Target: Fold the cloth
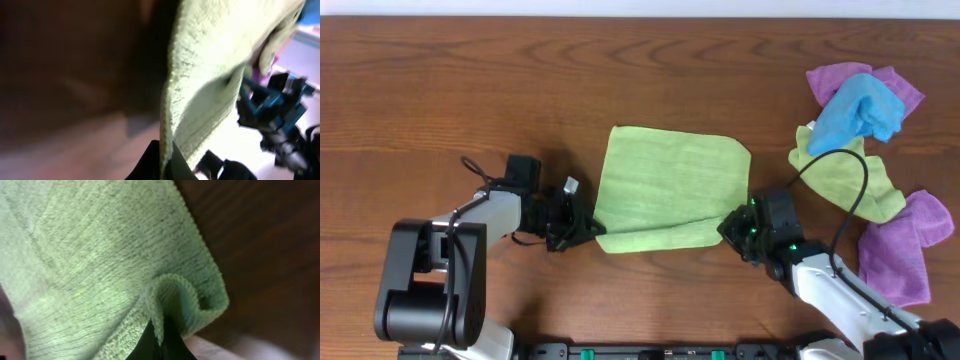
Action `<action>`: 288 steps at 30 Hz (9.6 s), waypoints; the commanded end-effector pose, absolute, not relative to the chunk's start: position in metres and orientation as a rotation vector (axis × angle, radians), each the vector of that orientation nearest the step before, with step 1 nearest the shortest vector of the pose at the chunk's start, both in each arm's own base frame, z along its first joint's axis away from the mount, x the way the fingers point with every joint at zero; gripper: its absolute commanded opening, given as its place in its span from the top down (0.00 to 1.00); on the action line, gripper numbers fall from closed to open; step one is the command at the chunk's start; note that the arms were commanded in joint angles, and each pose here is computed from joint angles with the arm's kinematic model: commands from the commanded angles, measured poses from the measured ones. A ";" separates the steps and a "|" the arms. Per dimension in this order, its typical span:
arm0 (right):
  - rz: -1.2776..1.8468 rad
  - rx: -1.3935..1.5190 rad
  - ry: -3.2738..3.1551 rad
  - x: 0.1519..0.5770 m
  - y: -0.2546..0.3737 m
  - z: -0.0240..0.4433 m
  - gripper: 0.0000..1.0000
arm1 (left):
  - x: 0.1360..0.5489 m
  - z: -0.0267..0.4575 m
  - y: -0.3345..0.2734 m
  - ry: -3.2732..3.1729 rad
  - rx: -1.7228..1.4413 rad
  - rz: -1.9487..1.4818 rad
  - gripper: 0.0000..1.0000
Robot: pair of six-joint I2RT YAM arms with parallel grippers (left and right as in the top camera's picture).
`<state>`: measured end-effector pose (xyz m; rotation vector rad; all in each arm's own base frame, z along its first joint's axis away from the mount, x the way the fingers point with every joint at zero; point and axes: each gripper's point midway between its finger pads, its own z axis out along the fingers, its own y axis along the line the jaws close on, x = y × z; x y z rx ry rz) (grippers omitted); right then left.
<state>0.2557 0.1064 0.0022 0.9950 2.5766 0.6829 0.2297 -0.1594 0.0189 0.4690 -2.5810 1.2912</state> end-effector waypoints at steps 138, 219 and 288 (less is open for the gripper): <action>0.409 0.558 2.674 0.366 0.114 -0.007 0.98 | 0.430 0.042 -0.137 -3.093 0.853 1.536 0.36; 0.365 0.569 2.693 0.361 0.108 -0.010 0.98 | 0.417 0.142 -0.170 -2.917 0.507 2.009 0.54; 0.390 0.675 2.721 0.349 0.086 0.002 0.28 | 0.312 -0.035 -0.160 -3.176 0.693 0.480 0.94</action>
